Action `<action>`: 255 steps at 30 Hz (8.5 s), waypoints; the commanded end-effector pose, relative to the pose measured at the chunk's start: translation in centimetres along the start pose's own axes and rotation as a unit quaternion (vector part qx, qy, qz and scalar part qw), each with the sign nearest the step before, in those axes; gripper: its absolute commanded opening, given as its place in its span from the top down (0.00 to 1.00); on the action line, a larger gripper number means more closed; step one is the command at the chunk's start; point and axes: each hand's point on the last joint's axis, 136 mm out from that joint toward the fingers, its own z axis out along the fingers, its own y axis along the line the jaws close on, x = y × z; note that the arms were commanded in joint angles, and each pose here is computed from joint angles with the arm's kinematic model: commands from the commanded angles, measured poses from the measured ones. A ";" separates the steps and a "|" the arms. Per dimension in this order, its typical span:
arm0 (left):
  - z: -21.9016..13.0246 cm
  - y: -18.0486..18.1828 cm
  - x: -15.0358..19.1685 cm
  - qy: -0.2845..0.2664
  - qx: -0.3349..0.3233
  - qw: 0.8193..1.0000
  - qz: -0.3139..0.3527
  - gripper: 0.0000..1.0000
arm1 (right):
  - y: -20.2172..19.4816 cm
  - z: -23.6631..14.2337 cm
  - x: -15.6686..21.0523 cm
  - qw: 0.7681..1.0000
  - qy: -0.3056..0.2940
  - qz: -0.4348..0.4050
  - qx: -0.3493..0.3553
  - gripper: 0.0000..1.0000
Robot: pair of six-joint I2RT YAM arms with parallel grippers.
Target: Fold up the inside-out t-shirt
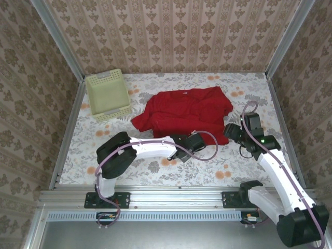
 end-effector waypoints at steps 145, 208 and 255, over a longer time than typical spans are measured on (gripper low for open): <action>-11.3 7.5 -3.5 -0.174 0.128 0.964 -0.158 1.00 | 13.2 0.1 9.5 0.947 0.008 -0.201 -0.252 0.29; -40.6 12.7 -12.4 -0.467 0.230 0.842 -0.142 1.00 | 22.2 22.2 1.1 0.953 0.004 -0.300 0.044 0.10; -16.0 19.3 -7.2 -0.338 0.034 0.886 -0.315 0.99 | 22.2 19.8 3.4 0.971 0.011 -0.234 -0.048 0.12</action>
